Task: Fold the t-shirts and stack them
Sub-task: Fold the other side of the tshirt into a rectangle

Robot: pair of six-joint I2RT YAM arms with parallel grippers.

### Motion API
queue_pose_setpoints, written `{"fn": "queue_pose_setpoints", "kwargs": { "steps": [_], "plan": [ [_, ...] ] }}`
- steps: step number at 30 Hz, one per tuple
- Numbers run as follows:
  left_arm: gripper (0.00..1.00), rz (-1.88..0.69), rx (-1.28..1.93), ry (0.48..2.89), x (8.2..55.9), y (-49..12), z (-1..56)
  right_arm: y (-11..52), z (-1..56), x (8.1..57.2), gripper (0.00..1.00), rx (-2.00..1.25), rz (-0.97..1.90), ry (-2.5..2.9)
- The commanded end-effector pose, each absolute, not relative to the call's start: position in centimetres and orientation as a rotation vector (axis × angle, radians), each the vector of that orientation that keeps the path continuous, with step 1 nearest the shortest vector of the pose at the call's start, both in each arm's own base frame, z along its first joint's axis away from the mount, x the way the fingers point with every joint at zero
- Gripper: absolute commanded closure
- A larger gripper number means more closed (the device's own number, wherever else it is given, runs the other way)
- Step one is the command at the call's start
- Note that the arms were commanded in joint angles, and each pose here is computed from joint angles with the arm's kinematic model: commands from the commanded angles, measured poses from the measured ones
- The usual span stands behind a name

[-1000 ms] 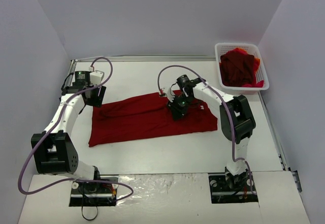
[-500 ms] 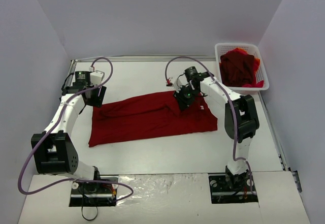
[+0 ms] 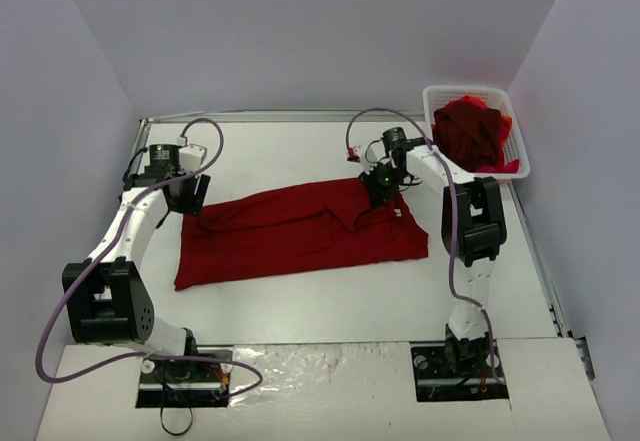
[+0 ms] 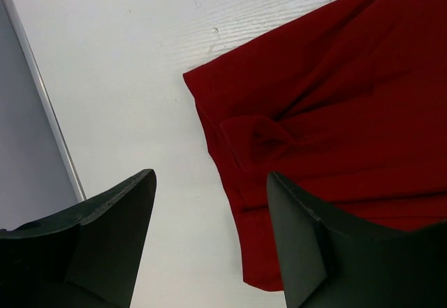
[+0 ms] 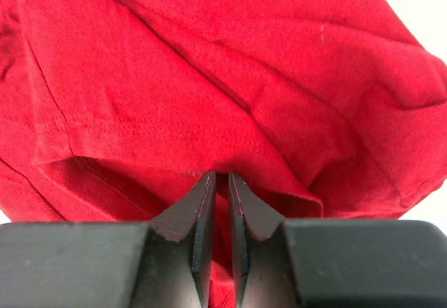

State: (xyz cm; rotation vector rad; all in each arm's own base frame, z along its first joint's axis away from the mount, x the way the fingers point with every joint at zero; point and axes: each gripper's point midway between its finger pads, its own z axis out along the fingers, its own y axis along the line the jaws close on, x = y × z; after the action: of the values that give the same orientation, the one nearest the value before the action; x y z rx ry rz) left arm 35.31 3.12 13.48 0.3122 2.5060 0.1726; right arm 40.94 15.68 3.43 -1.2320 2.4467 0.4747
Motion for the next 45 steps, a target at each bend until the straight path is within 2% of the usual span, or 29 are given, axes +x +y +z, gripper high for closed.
{"fn": "queue_pose_setpoints", "kwargs": {
  "steps": [1, 11, 24, 36, 38, 41, 42, 45],
  "plan": [
    [0.37, 0.171, 0.316, 2.465, 35.7, 2.9, 14.7, 14.3, 2.9, 40.0, 0.91, -1.238, 0.475, 2.488],
    [0.37, 0.154, 0.321, 2.461, 35.8, 2.6, 14.9, 13.2, 4.9, 37.8, 0.91, -1.221, 0.476, 2.471],
    [0.37, 0.132, 0.339, 2.453, 35.7, 1.9, 15.1, 12.6, 5.4, 32.5, 0.92, -1.210, 0.527, 2.498],
    [0.37, 0.127, 0.359, 2.468, 35.7, 1.6, 14.6, 15.0, 6.5, 29.9, 0.92, -1.271, 0.537, 2.468],
    [0.37, 0.129, 0.358, 2.467, 35.7, 1.6, 14.5, 15.6, 6.8, 29.7, 0.91, -1.293, 0.550, 2.446],
    [0.37, 0.133, 0.357, 2.467, 35.7, 1.6, 14.5, 16.3, 8.1, 30.4, 0.82, -1.299, 0.577, 2.396],
    [0.36, 0.137, 0.355, 2.468, 35.7, 1.7, 14.5, 16.4, 8.4, 30.8, 0.77, -1.297, 0.571, 2.387],
    [0.37, 0.142, 0.354, 2.473, 35.7, 1.8, 14.4, 16.7, 9.3, 32.4, 0.73, -1.299, 0.537, 2.358]
  ]
}}
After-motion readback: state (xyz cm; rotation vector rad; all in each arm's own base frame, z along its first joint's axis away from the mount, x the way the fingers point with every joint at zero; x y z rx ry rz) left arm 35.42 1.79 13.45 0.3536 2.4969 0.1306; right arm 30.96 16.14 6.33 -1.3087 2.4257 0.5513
